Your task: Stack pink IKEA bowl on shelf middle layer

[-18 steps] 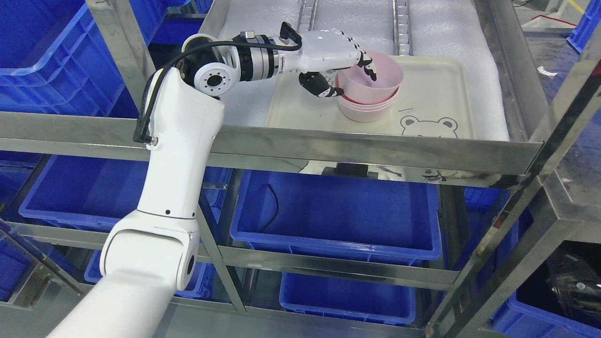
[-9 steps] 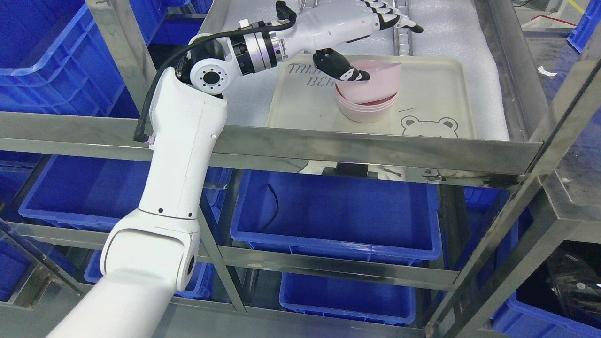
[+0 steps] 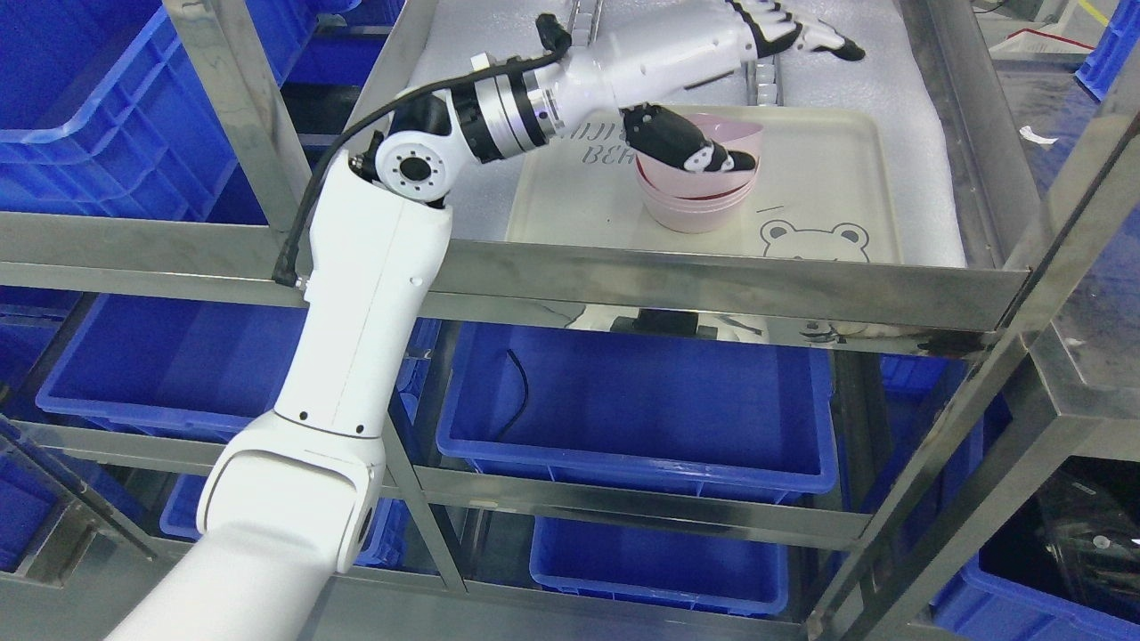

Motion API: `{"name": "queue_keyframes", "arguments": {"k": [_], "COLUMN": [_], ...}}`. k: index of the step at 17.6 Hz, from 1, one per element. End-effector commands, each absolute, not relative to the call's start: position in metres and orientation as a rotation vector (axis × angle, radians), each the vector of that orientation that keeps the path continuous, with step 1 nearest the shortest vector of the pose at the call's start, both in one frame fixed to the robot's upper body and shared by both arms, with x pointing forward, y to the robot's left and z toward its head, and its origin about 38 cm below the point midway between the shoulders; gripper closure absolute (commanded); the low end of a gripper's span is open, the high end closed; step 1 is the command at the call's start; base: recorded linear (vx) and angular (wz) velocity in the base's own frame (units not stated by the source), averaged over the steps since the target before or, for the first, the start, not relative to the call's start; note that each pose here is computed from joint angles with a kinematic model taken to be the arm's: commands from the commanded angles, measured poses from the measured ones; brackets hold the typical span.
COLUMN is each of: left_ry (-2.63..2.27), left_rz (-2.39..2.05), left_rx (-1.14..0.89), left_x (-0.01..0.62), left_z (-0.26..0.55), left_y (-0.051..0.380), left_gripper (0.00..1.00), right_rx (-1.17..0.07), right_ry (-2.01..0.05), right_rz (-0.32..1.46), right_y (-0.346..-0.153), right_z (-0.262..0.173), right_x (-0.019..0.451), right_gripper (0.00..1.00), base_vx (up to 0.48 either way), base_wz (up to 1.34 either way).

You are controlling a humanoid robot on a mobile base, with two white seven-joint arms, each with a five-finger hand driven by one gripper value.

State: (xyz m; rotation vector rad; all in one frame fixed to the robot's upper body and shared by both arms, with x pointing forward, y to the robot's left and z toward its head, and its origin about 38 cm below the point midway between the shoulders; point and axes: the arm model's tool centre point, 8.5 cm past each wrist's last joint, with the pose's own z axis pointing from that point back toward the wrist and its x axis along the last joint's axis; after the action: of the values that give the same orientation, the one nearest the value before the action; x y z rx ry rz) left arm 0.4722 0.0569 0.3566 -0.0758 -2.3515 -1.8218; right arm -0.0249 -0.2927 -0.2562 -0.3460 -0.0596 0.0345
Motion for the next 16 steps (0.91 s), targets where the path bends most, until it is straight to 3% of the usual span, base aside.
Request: {"name": "queue_keyframes", "arguments": {"k": [1,10,16], "left_ry": [-2.251,-2.156,-1.881], "left_rz": [-2.041,-2.141,-1.795], "left_rx": [-0.529,-0.638,-0.761], "left_x": [0.389,0.349,0.311], "left_z": [0.271,0.229,0.094], "left_y": [-0.013,-0.023,0.013], "left_gripper": [0.18,0.18,0.1], "right_rx": [-0.363,-0.363,-0.363], "right_ry": [-0.078,-0.078,-0.078], "right_rz": [0.04,0.038,0.038], "right_y": [-0.304,-0.304,-0.304], "right_z": [-0.255,-0.255,-0.255], "right_x": [-0.019,-0.019,-0.019], "right_gripper": [0.0,0.0,0.0], "base_vx": [0.0,0.0,-0.055], "base_wz": [0.0,-0.01,-0.32]}}
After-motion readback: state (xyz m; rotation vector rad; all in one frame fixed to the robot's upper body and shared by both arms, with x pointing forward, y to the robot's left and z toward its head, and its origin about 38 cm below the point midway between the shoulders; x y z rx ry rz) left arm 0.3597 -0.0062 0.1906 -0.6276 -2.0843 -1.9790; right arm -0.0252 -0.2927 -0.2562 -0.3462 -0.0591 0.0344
